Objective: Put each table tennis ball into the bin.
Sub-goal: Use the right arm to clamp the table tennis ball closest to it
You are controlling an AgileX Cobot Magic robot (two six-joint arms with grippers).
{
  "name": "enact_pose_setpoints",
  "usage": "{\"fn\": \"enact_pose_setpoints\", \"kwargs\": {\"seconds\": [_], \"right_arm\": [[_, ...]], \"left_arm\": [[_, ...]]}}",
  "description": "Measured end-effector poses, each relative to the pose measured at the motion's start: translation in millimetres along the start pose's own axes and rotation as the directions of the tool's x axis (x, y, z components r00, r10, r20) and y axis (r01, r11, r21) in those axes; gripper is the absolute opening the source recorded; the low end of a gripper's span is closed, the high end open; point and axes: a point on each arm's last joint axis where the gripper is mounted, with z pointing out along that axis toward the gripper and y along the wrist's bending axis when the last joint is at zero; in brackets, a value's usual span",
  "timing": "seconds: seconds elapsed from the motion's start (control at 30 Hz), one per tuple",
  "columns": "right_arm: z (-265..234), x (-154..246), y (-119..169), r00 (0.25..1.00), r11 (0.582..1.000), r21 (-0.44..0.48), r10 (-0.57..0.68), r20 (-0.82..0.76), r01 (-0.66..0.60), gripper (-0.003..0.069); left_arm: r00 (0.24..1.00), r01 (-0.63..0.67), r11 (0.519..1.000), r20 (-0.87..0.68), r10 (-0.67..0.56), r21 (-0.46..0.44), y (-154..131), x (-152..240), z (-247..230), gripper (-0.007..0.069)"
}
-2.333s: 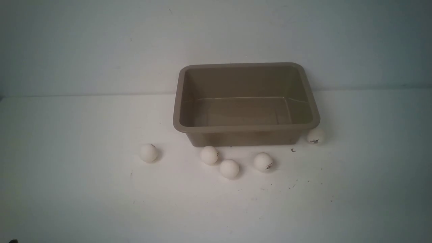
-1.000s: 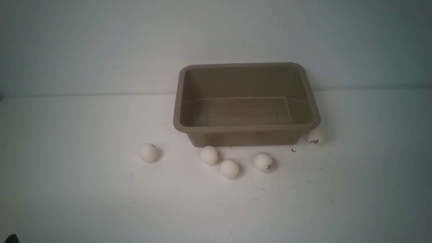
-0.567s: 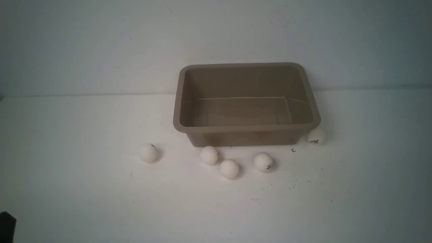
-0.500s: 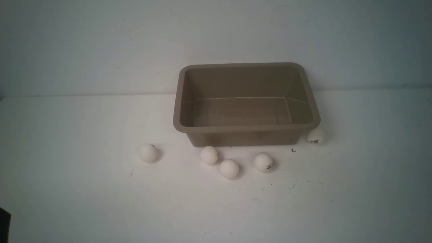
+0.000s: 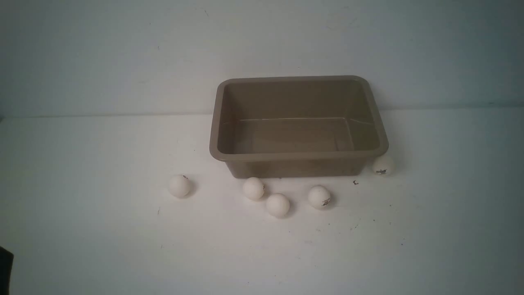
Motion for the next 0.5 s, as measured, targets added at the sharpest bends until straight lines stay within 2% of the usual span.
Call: {"fn": "enact_pose_setpoints", "kwargs": {"seconds": [0.17,0.3,0.43,0.5], "right_arm": [[19,-31,-9,0.997,1.0,-0.011,-0.028,-0.07,0.027,0.0525],[41,-49,-16,0.976,0.997,-0.037,-0.067,-0.205,0.06,0.0525],[77,-49,-26,0.898,0.993,-0.081,-0.116,-0.424,0.09,0.0525],[100,-44,-30,0.852,0.989,-0.109,-0.139,-0.505,0.097,0.0525]], "left_arm": [[0.985,-0.154,0.985,-0.069,0.159,0.073,-27,-30,-11,0.0428],[0.96,-0.225,0.961,-0.135,0.247,0.16,-49,-53,-15,0.0448],[0.932,-0.228,0.932,-0.213,0.293,0.282,-71,-70,-10,0.0451],[0.907,-0.242,0.902,-0.249,0.341,0.357,-82,-77,-5,0.0451]]}}
